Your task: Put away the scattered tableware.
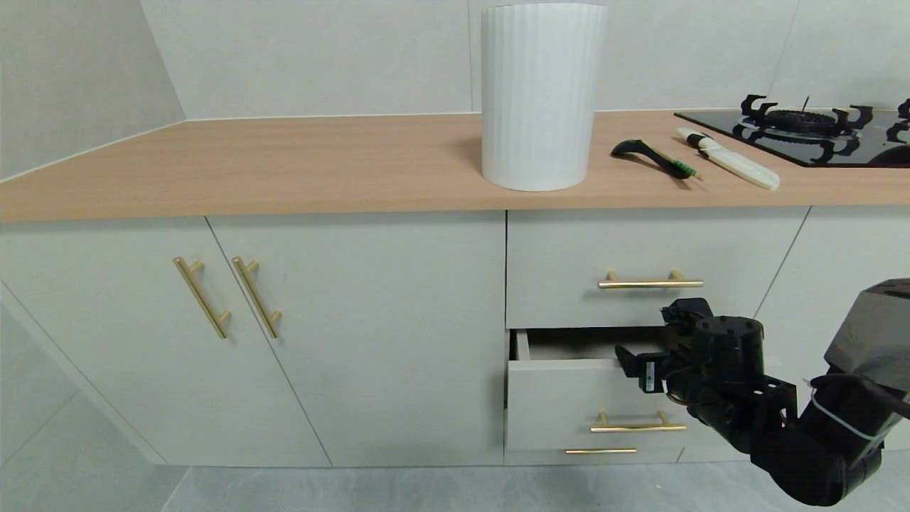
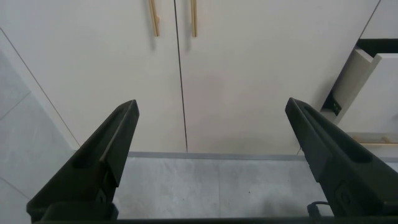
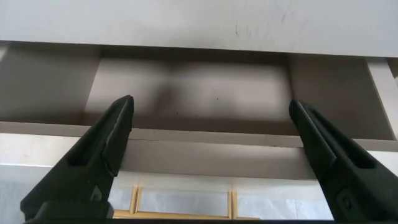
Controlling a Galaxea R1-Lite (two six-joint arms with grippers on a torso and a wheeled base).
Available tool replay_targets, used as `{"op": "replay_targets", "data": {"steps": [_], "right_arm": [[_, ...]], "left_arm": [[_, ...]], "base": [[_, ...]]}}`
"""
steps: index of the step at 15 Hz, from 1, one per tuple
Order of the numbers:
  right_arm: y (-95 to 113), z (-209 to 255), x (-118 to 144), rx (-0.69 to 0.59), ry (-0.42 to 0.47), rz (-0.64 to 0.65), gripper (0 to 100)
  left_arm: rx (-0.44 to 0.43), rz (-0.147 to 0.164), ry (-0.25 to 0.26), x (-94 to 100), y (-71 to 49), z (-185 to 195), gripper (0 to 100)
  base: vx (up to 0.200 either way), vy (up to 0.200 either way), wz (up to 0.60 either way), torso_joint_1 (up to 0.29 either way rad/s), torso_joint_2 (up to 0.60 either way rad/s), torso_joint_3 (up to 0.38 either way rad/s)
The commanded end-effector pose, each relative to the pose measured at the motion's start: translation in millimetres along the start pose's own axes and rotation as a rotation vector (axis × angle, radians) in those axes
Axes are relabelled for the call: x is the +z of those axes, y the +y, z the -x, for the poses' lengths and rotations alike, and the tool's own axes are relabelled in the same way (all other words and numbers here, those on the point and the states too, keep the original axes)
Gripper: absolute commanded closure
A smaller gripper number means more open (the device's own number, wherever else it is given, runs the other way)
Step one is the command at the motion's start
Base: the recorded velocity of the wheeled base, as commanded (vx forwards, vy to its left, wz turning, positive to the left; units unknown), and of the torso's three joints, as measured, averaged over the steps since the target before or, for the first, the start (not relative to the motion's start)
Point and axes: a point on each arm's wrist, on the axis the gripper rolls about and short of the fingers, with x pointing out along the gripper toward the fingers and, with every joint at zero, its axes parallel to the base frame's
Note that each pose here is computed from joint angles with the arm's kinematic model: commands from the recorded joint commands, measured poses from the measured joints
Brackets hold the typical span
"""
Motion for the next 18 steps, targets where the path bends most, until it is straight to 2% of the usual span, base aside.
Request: {"op": "replay_targets", "data": {"steps": [1, 4, 9, 16, 18], "right_arm": [[0, 2, -2, 0.001, 0.014, 0.007, 0], [-2, 10, 3, 0.005, 0.013, 0.008, 0], [-6, 32, 13, 0.040, 0.104, 0.036, 0], [0, 74, 20, 0.166, 0.311, 0.111, 0], [3, 87, 19, 0.184, 0.412, 0.155, 0]], "left_arm": [[0.001, 0.001, 0.001, 0.0, 0.0, 0, 0], [0.001, 0.001, 0.001, 0.0, 0.0, 0, 0], [0.001, 0.001, 0.001, 0.0, 0.0, 0, 0], [0.001, 0.001, 0.001, 0.0, 0.0, 0, 0], [0.001, 0.001, -0.001, 0.1, 0.0, 0, 0]], "base": [[0.000, 0.000, 0.00, 0.000, 0.00, 0.000], [0.000, 0.000, 0.00, 0.000, 0.00, 0.000], [0.000, 0.000, 0.00, 0.000, 0.00, 0.000], [0.000, 0.000, 0.00, 0.000, 0.00, 0.000], [0.000, 0.000, 0.00, 0.000, 0.00, 0.000]]}}
